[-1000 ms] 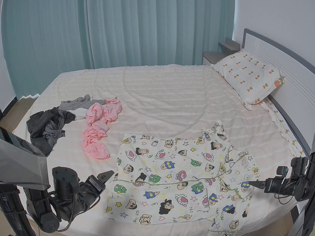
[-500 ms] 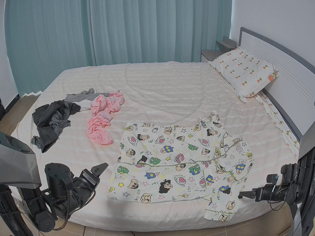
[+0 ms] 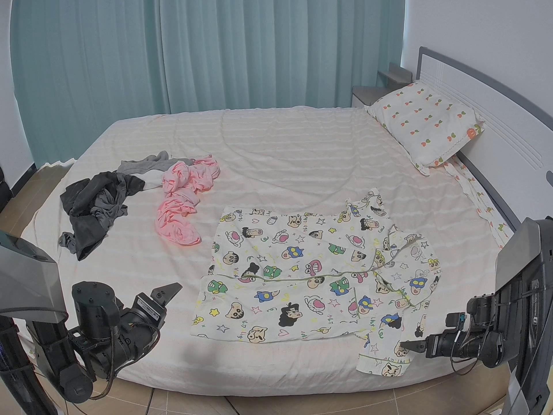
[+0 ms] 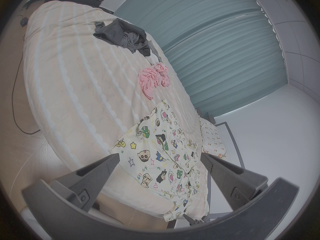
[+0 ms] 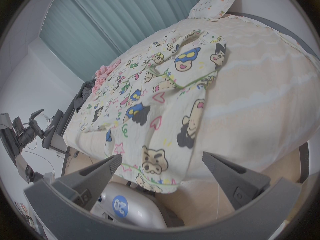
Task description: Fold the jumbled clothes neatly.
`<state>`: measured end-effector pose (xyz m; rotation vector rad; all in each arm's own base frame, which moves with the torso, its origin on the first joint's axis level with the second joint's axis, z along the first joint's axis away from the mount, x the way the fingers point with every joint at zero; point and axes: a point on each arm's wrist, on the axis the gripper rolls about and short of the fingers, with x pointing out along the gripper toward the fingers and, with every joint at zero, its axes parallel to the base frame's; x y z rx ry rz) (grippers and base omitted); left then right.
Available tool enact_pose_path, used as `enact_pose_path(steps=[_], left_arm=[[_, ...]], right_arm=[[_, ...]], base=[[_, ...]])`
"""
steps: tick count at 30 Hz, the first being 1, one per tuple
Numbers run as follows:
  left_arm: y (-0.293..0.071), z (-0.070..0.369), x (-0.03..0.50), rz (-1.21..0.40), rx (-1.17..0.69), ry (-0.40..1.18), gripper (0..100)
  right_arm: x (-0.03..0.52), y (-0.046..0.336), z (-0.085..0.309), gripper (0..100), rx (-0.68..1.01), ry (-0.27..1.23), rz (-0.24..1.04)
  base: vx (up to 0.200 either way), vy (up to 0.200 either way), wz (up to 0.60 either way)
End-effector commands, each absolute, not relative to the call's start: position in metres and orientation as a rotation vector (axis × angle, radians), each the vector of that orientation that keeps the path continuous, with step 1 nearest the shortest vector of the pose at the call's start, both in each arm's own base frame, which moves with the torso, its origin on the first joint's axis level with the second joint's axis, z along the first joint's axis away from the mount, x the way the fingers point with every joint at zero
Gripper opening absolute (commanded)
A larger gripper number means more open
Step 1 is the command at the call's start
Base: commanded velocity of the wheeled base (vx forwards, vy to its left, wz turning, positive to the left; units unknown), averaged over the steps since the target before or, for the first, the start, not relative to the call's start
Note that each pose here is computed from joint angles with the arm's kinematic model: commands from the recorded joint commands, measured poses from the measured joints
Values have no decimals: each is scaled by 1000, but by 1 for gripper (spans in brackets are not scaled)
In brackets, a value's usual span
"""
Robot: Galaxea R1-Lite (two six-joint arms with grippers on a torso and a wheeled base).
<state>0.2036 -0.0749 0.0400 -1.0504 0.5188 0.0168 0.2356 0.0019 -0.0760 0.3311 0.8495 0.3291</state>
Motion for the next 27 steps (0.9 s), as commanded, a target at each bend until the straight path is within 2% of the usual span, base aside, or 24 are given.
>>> enact_pose_path(steps=[1,12,13,22,27], left_arm=[[-73,39,200,24,-1046,531,100],[-73,40,200,21,-1049,526,100],[-73,40,200,21,-1049,526,100],[-73,39,200,25,-1048,528,100],[-74,39,200,27,-1046,531,100]], right_arm=[[243,7,-77,100,321,824,347],[254,15,-88,100,301,816,332],[254,15,-88,0,301,816,332],[254,12,-88,0,306,816,325],[252,0,-87,0,317,813,280]], base=[[0,0,0],[0,0,0],[0,0,0],[0,0,0],[0,0,0]])
